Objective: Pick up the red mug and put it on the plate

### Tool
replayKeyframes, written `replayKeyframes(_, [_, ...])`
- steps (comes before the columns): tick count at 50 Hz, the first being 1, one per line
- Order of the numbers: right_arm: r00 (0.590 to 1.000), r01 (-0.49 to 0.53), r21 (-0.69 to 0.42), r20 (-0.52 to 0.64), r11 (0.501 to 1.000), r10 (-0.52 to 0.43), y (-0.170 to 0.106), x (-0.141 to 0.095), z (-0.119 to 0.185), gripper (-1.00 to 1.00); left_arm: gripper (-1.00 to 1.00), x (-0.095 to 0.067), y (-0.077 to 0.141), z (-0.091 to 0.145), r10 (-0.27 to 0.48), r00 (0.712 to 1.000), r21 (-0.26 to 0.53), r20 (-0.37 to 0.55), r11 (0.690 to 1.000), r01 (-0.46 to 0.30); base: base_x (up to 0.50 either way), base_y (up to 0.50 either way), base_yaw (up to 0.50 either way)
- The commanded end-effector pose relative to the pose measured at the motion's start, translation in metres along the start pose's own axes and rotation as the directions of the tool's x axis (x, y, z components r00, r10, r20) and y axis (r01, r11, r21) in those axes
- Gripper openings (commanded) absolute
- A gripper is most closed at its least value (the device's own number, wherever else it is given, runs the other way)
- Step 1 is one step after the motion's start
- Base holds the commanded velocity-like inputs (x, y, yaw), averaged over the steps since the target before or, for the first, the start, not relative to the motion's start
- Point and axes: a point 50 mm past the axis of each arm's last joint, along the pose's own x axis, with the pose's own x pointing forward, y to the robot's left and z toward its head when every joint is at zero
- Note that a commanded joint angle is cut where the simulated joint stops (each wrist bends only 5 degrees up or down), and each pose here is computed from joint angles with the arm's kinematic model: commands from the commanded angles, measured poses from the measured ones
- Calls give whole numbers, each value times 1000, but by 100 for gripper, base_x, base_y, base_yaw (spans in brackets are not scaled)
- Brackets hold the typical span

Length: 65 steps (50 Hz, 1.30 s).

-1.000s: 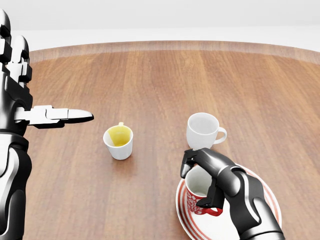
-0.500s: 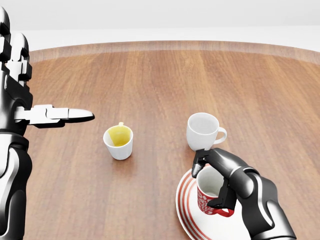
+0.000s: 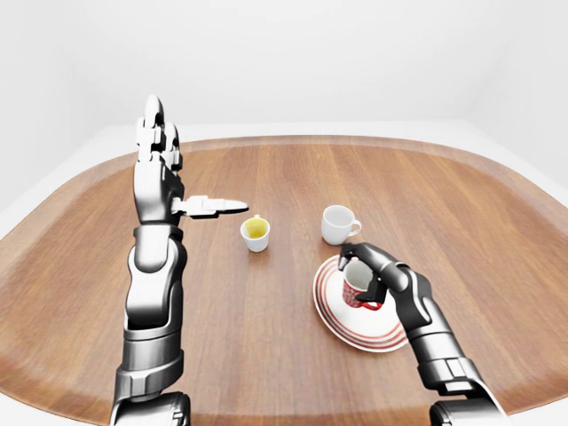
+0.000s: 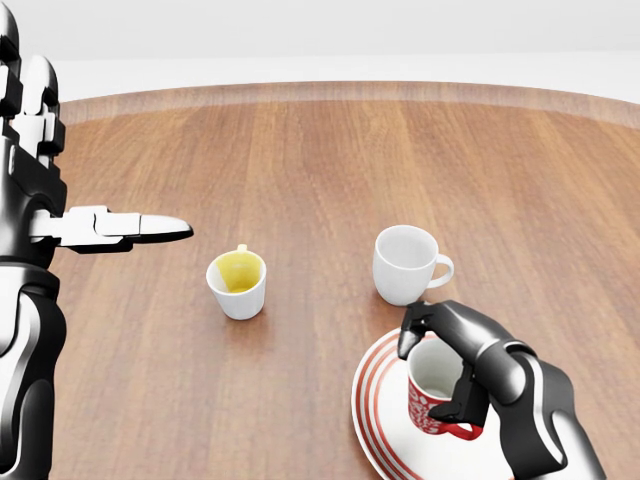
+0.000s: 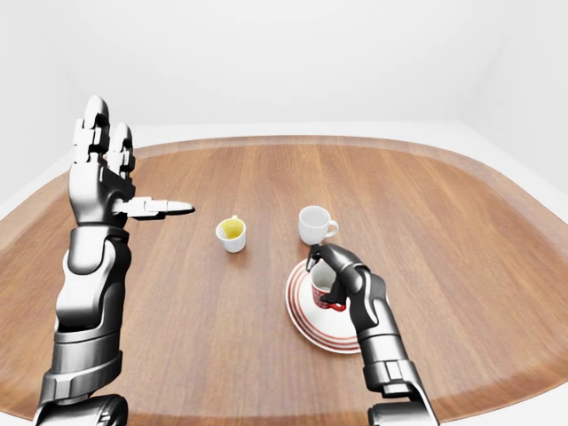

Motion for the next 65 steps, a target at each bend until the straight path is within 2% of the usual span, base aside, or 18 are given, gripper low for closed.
replayKeyframes(1, [1000, 15, -6, -12, 1000, -15, -3, -2, -4, -100, 100, 0, -1, 1, -2, 1000, 0, 5, 1000, 2, 0, 0, 0])
replayKeyframes(28, [998, 39, 16, -57, 999, -38, -12, -1, -18, -100, 100, -1, 0, -3, -1, 1000, -1, -11, 1000, 1, 0, 0, 0])
replayKeyframes(50, [994, 44, 68, -101, 997, -37, -6, 6, -30, -100, 100, 1, -2, 10, -7, 999, 8, 41, 1000, 7, 0, 0, 0])
replayKeyframes(65, [993, 38, 80, -112, 996, -28, -1, 8, -32, -100, 100, -1, -3, 9, -9, 999, 7, 40, 1000, 8, 0, 0, 0])
